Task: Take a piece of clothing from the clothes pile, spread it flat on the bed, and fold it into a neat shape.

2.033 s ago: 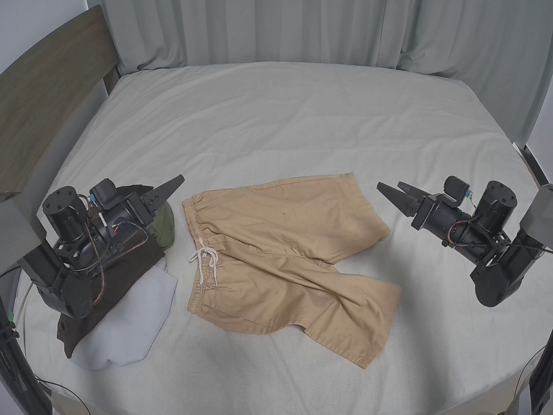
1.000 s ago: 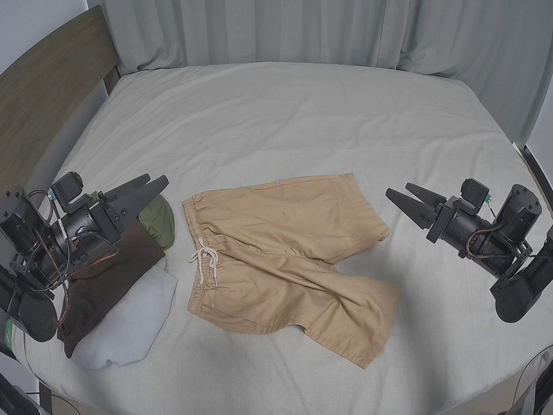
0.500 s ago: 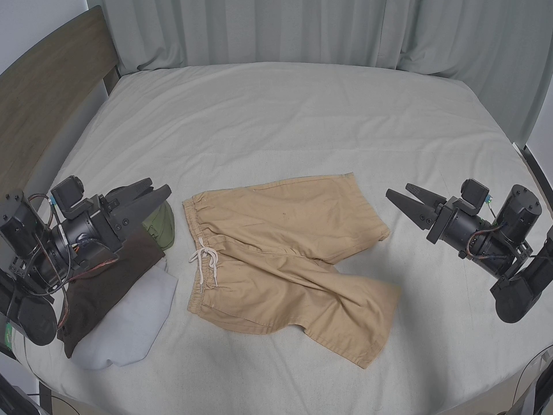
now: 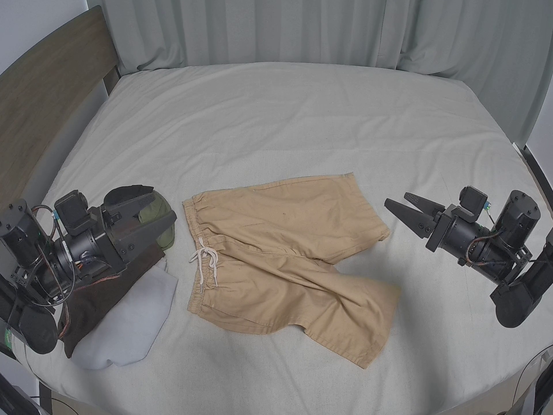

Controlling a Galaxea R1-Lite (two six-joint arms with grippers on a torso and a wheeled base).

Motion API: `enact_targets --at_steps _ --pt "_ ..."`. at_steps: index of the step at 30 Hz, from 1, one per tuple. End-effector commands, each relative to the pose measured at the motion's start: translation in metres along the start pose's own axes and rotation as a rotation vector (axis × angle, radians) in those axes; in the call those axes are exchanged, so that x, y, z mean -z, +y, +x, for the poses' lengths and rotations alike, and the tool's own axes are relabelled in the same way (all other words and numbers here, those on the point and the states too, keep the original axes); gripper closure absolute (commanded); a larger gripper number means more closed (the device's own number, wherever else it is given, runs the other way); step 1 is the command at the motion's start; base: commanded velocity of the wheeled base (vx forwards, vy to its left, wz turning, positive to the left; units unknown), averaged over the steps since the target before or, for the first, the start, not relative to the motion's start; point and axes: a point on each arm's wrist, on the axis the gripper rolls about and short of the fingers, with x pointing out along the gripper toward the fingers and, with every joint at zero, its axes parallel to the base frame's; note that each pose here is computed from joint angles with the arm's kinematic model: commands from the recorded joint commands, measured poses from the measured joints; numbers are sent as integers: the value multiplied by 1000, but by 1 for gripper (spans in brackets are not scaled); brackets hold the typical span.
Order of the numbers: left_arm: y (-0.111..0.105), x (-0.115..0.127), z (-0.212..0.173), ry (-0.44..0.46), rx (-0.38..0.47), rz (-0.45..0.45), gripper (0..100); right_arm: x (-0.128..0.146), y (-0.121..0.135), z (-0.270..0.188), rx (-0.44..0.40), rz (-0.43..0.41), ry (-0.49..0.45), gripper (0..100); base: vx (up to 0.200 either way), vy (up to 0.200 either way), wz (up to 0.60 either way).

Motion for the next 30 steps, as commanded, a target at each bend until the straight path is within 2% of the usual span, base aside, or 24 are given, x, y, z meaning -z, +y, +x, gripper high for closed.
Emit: enact_targets --at_steps 1,4,11,16,30 --pt "1 6 -2 19 -8 -3 0 3 0 0 2 9 10 0 0 0 0" --pt "4 13 -3 44 -17 10 0 5 0 -1 4 13 17 0 0 0 0" --pt "21 56 -1 180 -45 65 0 15 -8 1 26 27 48 0 0 0 0" --pt "32 74 0 237 -53 101 0 19 -8 -2 32 39 67 0 0 0 0" --pt "72 118 -15 345 -177 -30 0 58 -24 -17 116 122 209 0 0 0 0"
